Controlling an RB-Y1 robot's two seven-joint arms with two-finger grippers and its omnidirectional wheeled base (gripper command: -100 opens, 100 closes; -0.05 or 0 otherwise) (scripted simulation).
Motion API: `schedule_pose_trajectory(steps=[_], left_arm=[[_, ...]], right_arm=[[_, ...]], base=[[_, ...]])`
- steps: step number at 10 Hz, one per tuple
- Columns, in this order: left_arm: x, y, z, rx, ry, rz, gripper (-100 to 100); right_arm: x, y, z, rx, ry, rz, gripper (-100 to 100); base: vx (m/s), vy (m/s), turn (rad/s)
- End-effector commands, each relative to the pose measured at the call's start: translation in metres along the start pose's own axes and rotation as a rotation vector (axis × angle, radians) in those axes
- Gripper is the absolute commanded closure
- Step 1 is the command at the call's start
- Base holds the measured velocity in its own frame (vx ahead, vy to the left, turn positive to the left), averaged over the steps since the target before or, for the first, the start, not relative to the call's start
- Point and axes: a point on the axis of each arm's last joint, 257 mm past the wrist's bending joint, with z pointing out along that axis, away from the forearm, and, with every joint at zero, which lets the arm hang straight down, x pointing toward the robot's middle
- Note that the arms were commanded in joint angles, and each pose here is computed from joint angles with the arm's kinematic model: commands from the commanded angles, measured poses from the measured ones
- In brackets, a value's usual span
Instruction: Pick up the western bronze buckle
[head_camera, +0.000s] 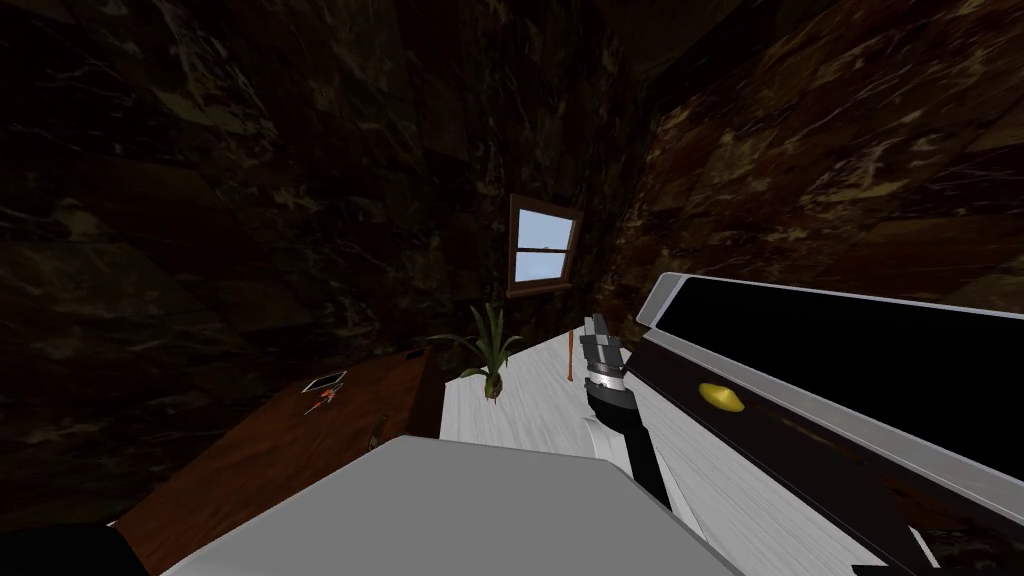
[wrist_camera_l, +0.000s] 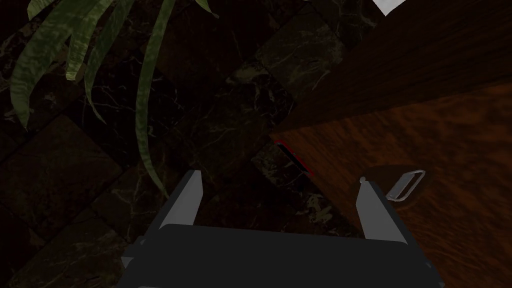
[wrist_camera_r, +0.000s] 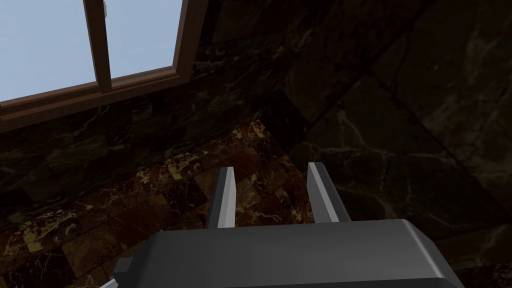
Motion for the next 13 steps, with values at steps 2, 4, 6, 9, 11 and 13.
schedule_pose_trajectory(steps=[2,4,6,9,11,13], left_arm=[[0.015,0.066,-0.023,-0.134,0.065,0.066,-100],[0.020,0.088,-0.034,-0.176,0.089,0.091,-100],[0.028,0.117,-0.049,-0.234,0.122,0.113,-100],[0.034,0.157,-0.073,-0.311,0.171,0.161,-100],[0.037,0.180,-0.089,-0.356,0.200,0.183,-100],[0.037,0.197,-0.101,-0.388,0.223,0.206,-100]], right_arm=[[0.000,0.000,0.000,0.000,0.000,0.000,0],[0.000,0.000,0.000,0.000,0.000,0.000,0],[0.000,0.000,0.000,0.000,0.000,0.000,0],[0.000,0.000,0.000,0.000,0.000,0.000,0],[0.000,0.000,0.000,0.000,0.000,0.000,0],[0.000,0.000,0.000,0.000,0.000,0.000,0]], base=[[0.142,0.043,-0.175],[0.094,0.023,-0.074],[0.069,0.028,-0.089],[0.103,0.053,-0.098],[0.053,0.023,-0.030],[0.106,0.051,-0.072]])
